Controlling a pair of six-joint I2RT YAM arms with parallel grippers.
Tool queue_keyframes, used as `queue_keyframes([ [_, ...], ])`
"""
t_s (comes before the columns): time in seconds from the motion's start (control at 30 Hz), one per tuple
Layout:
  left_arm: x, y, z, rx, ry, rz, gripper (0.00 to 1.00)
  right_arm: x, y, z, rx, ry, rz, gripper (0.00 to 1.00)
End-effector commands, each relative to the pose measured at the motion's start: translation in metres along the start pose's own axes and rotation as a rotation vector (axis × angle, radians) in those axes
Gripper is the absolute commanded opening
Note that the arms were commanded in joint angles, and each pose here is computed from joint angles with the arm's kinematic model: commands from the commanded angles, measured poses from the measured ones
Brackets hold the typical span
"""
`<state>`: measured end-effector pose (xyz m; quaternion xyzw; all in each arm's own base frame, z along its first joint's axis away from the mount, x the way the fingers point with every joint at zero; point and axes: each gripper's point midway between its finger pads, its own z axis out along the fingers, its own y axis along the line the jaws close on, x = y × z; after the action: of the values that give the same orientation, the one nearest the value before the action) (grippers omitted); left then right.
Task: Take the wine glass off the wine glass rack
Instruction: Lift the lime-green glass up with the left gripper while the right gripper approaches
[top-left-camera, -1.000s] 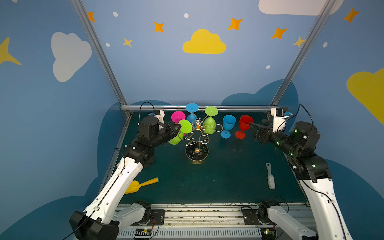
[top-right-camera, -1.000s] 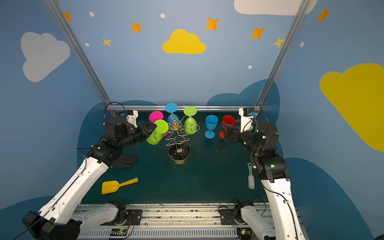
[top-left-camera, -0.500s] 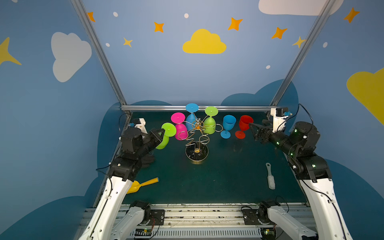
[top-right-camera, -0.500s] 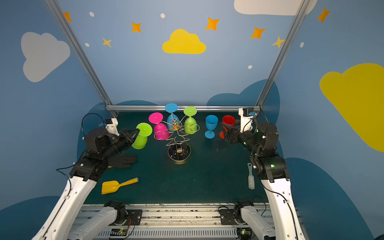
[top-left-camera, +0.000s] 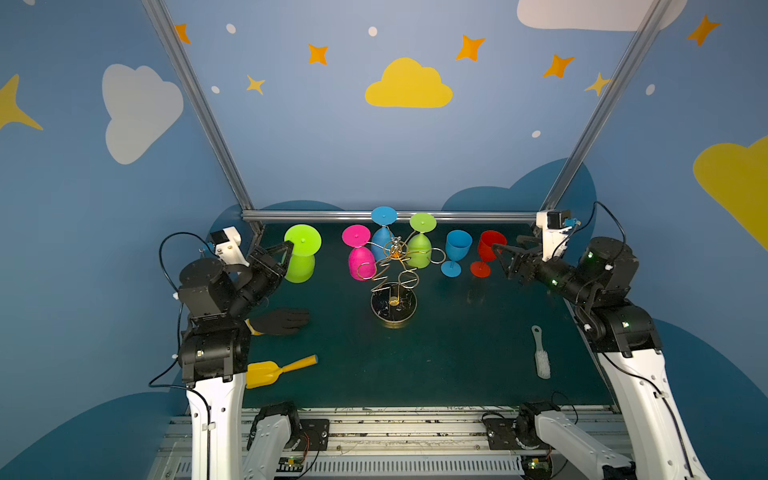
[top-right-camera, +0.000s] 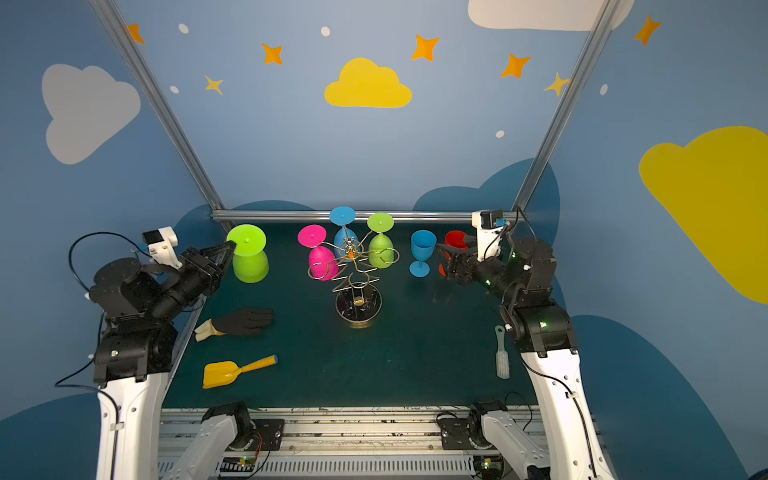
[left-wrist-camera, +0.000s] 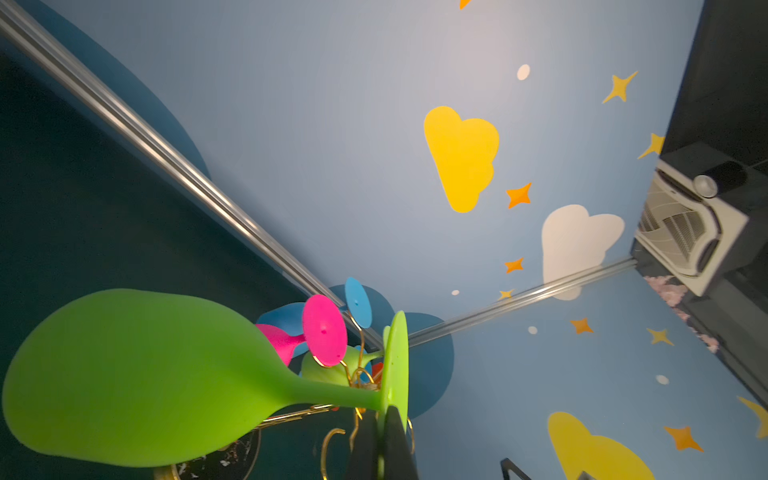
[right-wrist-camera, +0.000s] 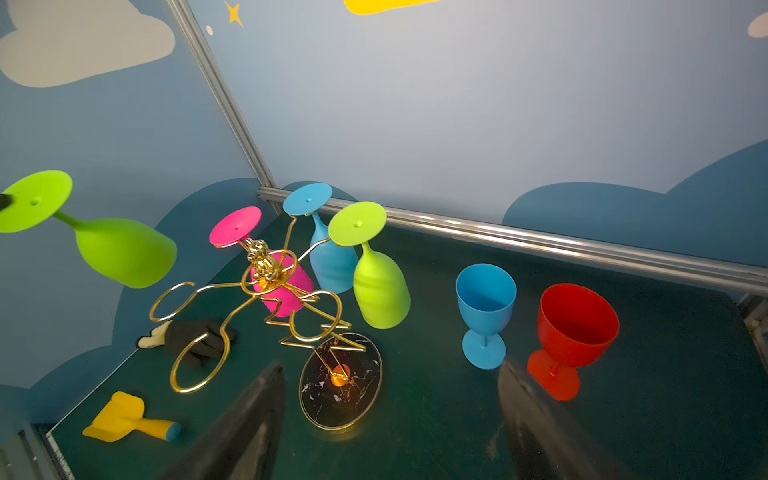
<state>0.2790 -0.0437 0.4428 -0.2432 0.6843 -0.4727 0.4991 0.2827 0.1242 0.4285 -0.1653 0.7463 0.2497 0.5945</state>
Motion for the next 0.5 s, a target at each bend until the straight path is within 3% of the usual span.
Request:
queue_keyframes([
  [0.0,0.002,-0.051,-0.001,0.19,0.093,0.024,0.03,-0.033,0.024,-0.007,-0.108,-0.103,-0.038,0.79],
  [0.23,0.003,-0.093,-0.009,0.29,0.177,0.108,0.03,-0.049,0.053,-0.003,-0.26,-0.158,-0.073,0.79],
  [0.47,0.003,-0.13,-0.018,0.411,0.224,0.121,0.03,-0.059,0.097,0.0,-0.436,-0.192,-0.184,0.79],
])
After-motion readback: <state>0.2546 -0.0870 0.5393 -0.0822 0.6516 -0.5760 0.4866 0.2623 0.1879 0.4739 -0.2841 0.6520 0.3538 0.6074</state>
